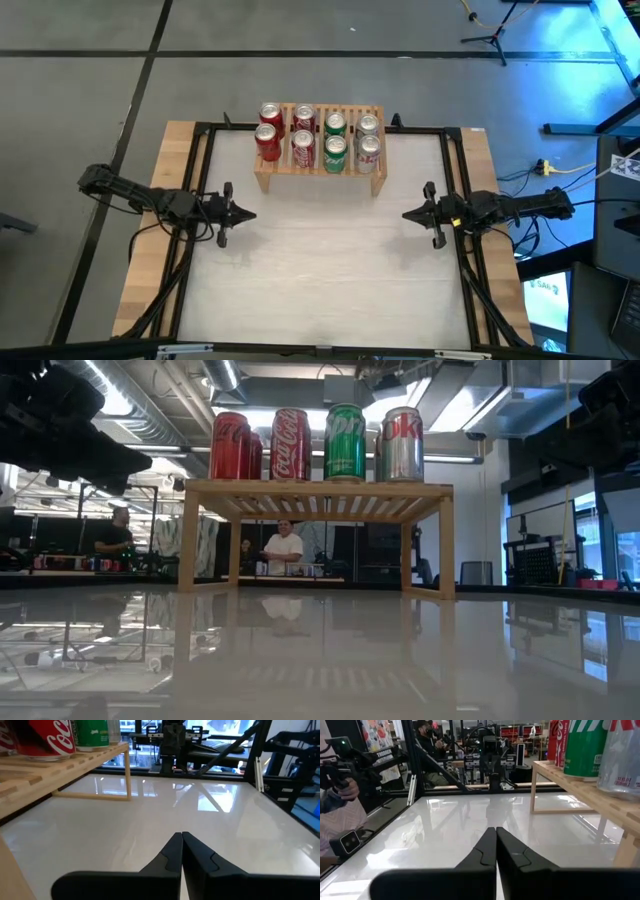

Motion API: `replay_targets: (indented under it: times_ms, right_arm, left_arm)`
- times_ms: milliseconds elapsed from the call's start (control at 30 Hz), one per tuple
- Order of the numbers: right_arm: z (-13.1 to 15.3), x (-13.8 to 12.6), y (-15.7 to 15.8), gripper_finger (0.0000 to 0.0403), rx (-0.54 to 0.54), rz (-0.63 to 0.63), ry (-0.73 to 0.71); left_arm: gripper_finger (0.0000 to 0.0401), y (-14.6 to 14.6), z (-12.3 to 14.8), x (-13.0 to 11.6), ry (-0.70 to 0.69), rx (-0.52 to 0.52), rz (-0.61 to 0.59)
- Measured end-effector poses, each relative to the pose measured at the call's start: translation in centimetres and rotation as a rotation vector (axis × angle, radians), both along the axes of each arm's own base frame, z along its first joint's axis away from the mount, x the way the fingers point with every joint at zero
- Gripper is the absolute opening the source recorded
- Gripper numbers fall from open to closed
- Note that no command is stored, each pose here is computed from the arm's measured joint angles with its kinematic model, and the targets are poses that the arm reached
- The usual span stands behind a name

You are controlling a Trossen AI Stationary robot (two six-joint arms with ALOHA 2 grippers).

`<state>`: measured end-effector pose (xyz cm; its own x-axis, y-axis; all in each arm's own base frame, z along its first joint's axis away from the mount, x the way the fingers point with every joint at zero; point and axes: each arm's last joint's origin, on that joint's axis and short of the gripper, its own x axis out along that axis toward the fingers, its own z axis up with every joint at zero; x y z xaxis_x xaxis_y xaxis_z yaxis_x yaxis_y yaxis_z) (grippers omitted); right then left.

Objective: Place canned beverage on shelf
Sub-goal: Return to Home Position

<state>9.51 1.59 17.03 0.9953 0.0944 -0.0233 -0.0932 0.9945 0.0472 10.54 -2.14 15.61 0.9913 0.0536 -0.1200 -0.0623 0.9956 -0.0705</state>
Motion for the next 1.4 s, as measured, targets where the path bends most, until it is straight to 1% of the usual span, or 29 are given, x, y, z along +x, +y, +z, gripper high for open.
replay_targets:
  times_ms: [267,400,467,533,667,733,1400]
  right_arm:
    - [0.0,0.0,0.0,0.0001,0.0,0.001,0.001]
    - [0.0,0.0,0.0,0.0001,0.001,0.001,0.002]
    - [0.0,0.0,0.0,0.0001,0.0,0.001,0.002]
    - [0.0,0.0,0.0,0.0001,0.0,0.001,0.002]
    - [0.0,0.0,0.0,0.0001,0.0,0.002,0.003]
    - [0.0,0.0,0.0,0.0001,0.0,0.003,0.003]
    - [0.0,0.0,0.0,0.0001,0.0,0.003,0.003]
  left_arm:
    - [0.0,0.0,0.0,0.0,0.0,0.015,-0.008]
    - [0.0,0.3,0.5,-0.2,-0.002,0.01,0.064]
    - [0.0,0.4,0.7,-0.4,-0.033,-0.007,0.085]
    - [0.0,0.4,1.0,-0.7,-0.069,-0.022,0.064]
    - [0.0,0.3,1.6,-1.2,-0.137,-0.058,-0.018]
    - [0.0,0.3,1.8,-1.2,-0.152,-0.061,-0.019]
    - [0.0,0.3,1.8,-1.2,-0.151,-0.053,-0.007]
